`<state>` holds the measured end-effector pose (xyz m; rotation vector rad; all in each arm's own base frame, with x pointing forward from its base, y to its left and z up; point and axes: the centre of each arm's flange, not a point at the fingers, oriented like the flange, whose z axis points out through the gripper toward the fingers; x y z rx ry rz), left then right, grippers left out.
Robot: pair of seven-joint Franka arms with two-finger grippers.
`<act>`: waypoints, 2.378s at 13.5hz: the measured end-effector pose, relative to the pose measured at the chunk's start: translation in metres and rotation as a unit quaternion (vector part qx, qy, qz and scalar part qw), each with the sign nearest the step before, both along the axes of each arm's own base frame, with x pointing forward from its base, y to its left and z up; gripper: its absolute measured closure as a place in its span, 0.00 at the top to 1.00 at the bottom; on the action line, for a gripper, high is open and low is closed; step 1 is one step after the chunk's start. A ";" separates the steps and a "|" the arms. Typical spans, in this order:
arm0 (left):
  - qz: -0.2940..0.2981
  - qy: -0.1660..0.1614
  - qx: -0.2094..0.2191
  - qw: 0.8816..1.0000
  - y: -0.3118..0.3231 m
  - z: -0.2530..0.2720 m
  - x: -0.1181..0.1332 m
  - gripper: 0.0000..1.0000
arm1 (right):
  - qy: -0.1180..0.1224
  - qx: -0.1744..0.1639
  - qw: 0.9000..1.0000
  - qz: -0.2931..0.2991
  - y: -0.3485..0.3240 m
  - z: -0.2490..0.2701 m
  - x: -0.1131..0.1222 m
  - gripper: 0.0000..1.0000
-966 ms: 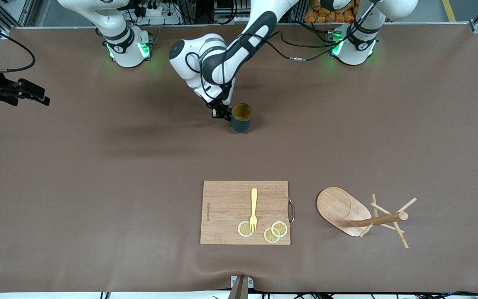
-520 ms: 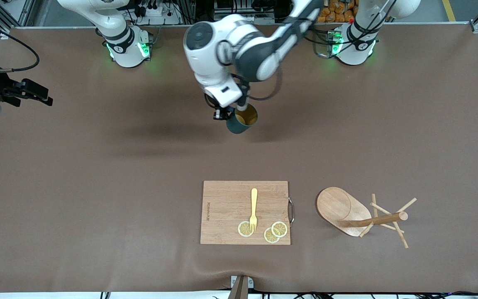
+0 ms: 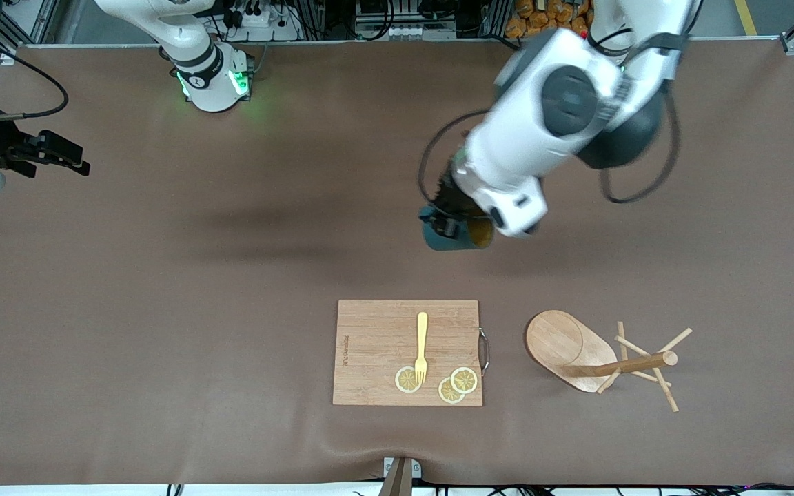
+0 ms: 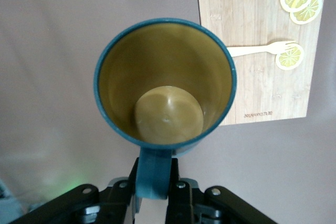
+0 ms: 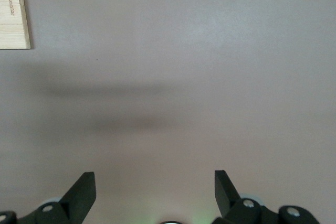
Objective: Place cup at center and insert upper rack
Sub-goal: 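Lift the mug and carry it to the wooden mug tree, then hook the mug handle onto a mug tree peg with the left gripper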
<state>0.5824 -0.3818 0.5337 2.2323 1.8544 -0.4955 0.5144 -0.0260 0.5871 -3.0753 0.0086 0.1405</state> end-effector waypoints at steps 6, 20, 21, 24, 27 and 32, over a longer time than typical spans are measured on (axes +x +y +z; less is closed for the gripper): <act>-0.036 0.026 -0.140 0.989 0.154 0.003 0.062 0.21 | 0.001 -0.001 1.000 -0.001 0.008 0.000 0.000 1.00; 0.013 -0.016 -0.478 0.878 0.342 -0.101 0.130 0.21 | 0.003 -0.002 1.000 -0.009 0.009 0.000 0.000 1.00; 0.020 -0.015 -0.490 0.871 0.342 -0.107 0.133 0.21 | 0.003 -0.002 1.000 -0.011 0.009 0.000 0.000 1.00; 0.045 -0.016 -0.519 0.854 0.355 -0.121 0.139 0.21 | 0.003 -0.002 1.000 -0.010 0.013 0.000 0.000 1.00; 0.058 -0.018 -0.528 0.847 0.367 -0.132 0.142 0.21 | 0.003 -0.002 1.000 -0.011 0.014 0.000 0.000 1.00; 0.055 -0.035 -0.531 0.845 0.378 -0.147 0.144 0.21 | 0.004 -0.004 1.000 -0.018 0.019 0.000 0.000 1.00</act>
